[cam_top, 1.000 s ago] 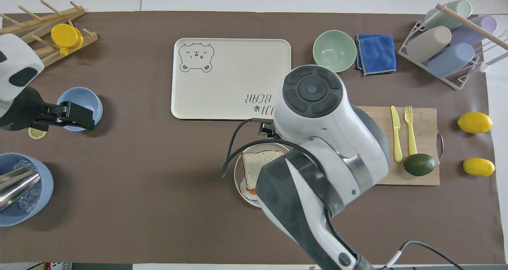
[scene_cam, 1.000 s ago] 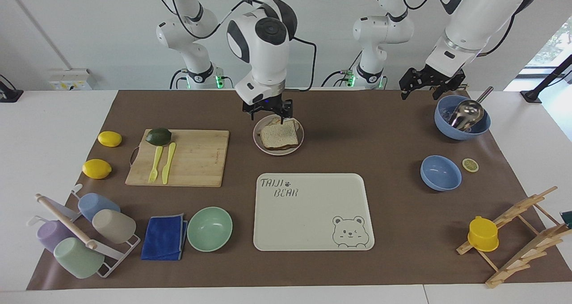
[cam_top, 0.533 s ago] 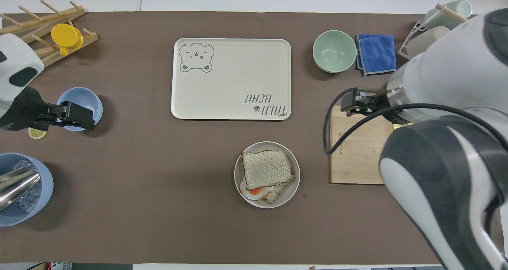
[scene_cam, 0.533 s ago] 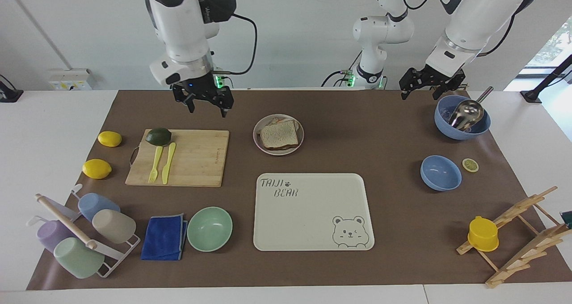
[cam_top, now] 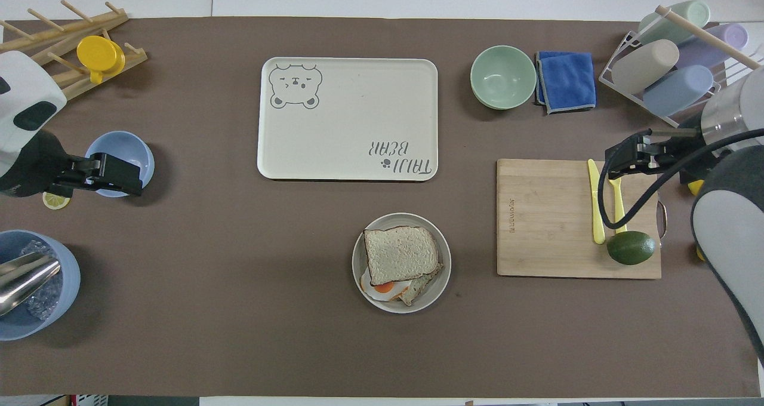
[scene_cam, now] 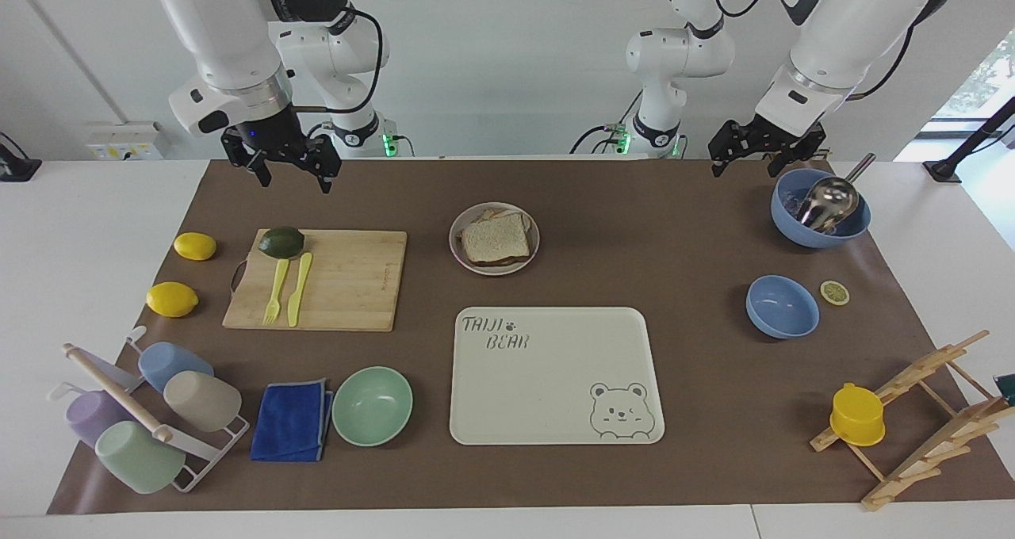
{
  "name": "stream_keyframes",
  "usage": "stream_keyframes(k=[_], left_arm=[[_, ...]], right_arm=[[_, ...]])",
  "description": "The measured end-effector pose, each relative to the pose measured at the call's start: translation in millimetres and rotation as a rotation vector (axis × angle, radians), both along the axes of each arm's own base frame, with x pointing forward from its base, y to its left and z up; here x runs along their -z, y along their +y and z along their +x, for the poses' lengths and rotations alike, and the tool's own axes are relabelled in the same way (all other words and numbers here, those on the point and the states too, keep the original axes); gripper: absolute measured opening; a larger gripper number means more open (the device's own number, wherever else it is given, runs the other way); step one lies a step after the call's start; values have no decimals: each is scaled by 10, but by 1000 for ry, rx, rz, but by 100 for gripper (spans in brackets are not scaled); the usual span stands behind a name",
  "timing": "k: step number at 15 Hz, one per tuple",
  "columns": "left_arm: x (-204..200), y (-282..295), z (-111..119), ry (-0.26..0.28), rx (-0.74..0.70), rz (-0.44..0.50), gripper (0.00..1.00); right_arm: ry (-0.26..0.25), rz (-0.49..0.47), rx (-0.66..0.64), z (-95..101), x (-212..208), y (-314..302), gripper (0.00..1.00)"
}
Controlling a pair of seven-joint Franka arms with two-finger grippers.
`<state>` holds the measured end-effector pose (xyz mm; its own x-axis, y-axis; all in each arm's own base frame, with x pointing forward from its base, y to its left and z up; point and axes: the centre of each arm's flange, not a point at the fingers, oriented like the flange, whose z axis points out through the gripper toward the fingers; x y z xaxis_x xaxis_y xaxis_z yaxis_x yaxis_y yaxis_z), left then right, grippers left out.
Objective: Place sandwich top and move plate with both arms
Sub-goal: 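Withdraw the right gripper to rest while the left gripper reaches forward, then move the left gripper to the plate rim and grasp it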
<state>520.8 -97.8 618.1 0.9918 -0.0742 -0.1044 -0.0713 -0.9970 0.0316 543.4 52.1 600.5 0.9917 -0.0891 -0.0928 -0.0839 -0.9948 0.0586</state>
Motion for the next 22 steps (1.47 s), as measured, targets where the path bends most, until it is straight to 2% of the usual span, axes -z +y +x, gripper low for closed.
stream_keyframes(k=[7, 12, 18, 22], left_arm=[[3, -47, -18, 0, 8, -1, 100], [276, -437, -84, -1, 71, -22, 100], [1117, -1203, -76, -15, 151, -78, 100], [1834, -1751, -249, -32, 165, -113, 100]], right_arm=[[19, 6, -29, 42, 53, -384, 100], [41, 11, -69, 90, 137, -537, 100], [50, 14, -34, 103, 147, -784, 100], [54, 14, -25, 96, 149, -837, 100]])
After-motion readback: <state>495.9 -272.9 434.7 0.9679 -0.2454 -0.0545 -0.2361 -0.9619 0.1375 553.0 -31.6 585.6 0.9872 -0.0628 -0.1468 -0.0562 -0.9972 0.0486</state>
